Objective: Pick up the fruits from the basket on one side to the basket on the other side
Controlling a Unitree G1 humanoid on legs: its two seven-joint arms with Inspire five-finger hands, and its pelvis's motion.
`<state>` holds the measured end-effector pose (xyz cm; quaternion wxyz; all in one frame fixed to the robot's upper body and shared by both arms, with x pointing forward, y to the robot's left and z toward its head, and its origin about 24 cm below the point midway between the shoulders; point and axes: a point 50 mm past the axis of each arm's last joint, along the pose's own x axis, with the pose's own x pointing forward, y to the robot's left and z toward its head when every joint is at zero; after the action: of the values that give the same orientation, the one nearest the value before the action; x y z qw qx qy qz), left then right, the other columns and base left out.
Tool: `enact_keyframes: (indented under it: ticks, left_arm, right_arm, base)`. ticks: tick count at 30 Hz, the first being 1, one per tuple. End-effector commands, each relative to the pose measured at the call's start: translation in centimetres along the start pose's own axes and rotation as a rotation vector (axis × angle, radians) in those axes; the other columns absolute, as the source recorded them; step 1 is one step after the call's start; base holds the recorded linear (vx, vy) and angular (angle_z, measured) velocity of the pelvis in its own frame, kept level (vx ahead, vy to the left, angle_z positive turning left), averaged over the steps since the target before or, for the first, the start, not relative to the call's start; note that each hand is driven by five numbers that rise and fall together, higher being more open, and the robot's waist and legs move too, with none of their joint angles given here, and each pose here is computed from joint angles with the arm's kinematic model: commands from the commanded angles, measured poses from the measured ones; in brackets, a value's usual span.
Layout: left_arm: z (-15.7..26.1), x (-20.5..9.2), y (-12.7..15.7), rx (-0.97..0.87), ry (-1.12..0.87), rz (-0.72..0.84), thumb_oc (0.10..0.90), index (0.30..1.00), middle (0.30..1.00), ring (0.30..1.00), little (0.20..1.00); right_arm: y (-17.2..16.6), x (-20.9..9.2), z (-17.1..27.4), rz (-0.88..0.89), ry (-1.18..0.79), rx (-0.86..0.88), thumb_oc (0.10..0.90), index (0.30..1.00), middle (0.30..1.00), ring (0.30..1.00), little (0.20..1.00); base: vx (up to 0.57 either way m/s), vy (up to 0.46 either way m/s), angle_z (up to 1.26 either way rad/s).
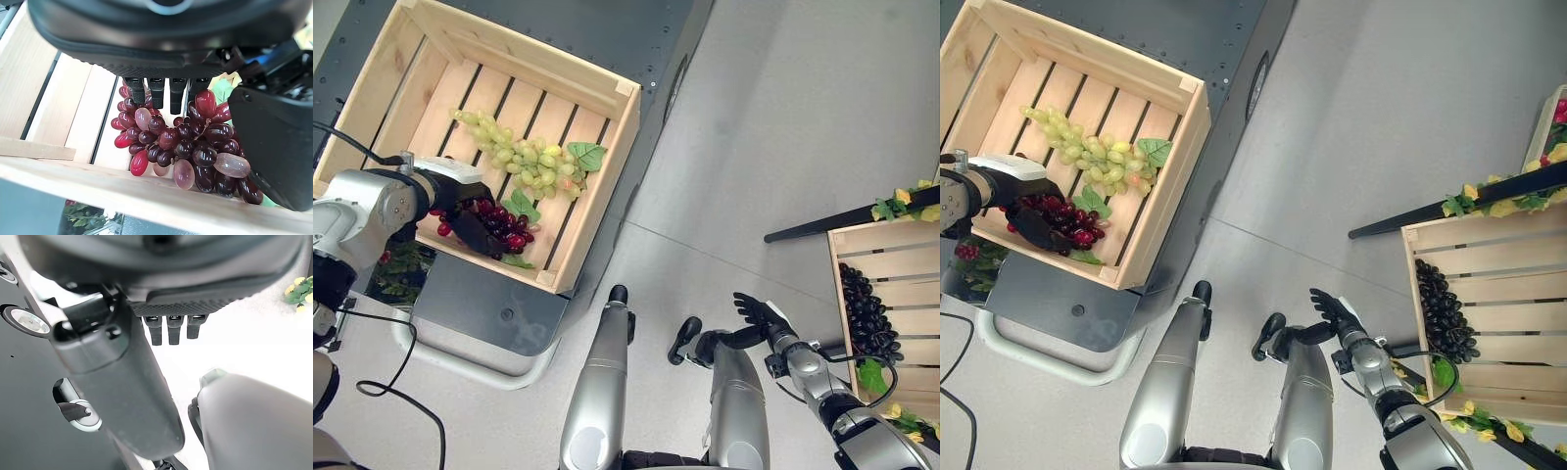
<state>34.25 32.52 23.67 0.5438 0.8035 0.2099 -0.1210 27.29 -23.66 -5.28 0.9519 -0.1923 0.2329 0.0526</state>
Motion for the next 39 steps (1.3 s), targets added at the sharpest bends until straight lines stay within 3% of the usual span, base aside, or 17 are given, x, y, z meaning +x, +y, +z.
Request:
enact_keyframes:
  ticks: [1, 2, 3, 4, 6, 18, 26, 29, 39]
  left_arm:
    - [-4.3, -1.0, -1.4, 0.046, 0.247, -0.123, 0.8, 0.9, 0.9, 0.9, 0.9]
    - [-4.2, -0.9, -1.4, 0.053, 0.25, -0.112, 0.8, 0.9, 0.9, 0.9, 0.9]
    - [-4.1, -0.8, -1.2, 0.039, 0.261, -0.103, 0.659, 0.688, 0.688, 0.688, 0.688]
    - [-3.9, -0.7, -1.0, 0.041, 0.261, -0.094, 0.623, 0.634, 0.634, 0.634, 0.634]
    - [-3.7, -0.6, -0.6, 0.056, 0.251, -0.047, 0.4, 0.3, 0.3, 0.3, 0.3]
    - [-1.6, -0.9, 0.3, -0.014, 0.017, 0.248, 0.4, 0.3, 0.3, 0.3, 0.3]
    - [-3.1, -1.1, -1.6, -0.376, -0.03, 0.45, 0.4, 0.3, 0.3, 0.3, 0.3]
    - [-4.4, -1.0, -4.5, -0.669, -0.021, 0.549, 0.4, 0.3, 0.3, 0.3, 0.3]
    - [-5.1, -0.6, -9.5, -1.236, -0.019, 0.664, 0.4, 0.3, 0.3, 0.3, 0.3]
  right_arm:
    - [-2.8, -1.0, -0.7, -0.085, -0.034, 0.045, 0.8, 0.9, 0.9, 0.9, 0.9]
    - [-2.8, -1.0, -0.6, -0.084, -0.038, 0.049, 0.8, 0.9, 0.9, 0.9, 0.9]
    - [-2.7, -1.0, -0.6, -0.08, -0.043, 0.056, 0.8, 0.9, 0.9, 0.9, 0.9]
    - [-2.6, -1.0, -0.6, -0.079, -0.046, 0.059, 0.8, 0.9, 0.9, 0.9, 0.9]
    - [-2.6, -1.0, -0.6, -0.083, -0.052, 0.063, 0.8, 0.9, 0.9, 0.9, 0.9]
    - [-2.9, -1.3, -0.9, -0.139, -0.051, 0.076, 0.8, 0.9, 0.9, 0.9, 0.9]
    - [-2.5, -1.9, -2.0, -0.139, -0.035, 0.106, 0.8, 0.9, 0.9, 0.9, 0.9]
    - [-1.9, -1.9, -1.9, -0.145, -0.044, 0.13, 0.8, 0.9, 0.9, 0.9, 0.9]
    - [0.3, -2.4, -2.1, -0.102, -0.05, 0.147, 0.8, 0.9, 0.9, 0.9, 0.9]
  base:
    - [0.0, 0.0, 0.0]
    - [0.0, 0.0, 0.0]
    - [-0.01, -0.035, 0.0]
    - [0.0, 0.0, 0.0]
    - [0.0, -0.022, 0.05]
    - [0.0, -0.003, 0.0]
    - [0.02, -0.011, -0.06]
    - [0.02, 0.014, -0.04]
    - [0.07, 0.039, -0.09]
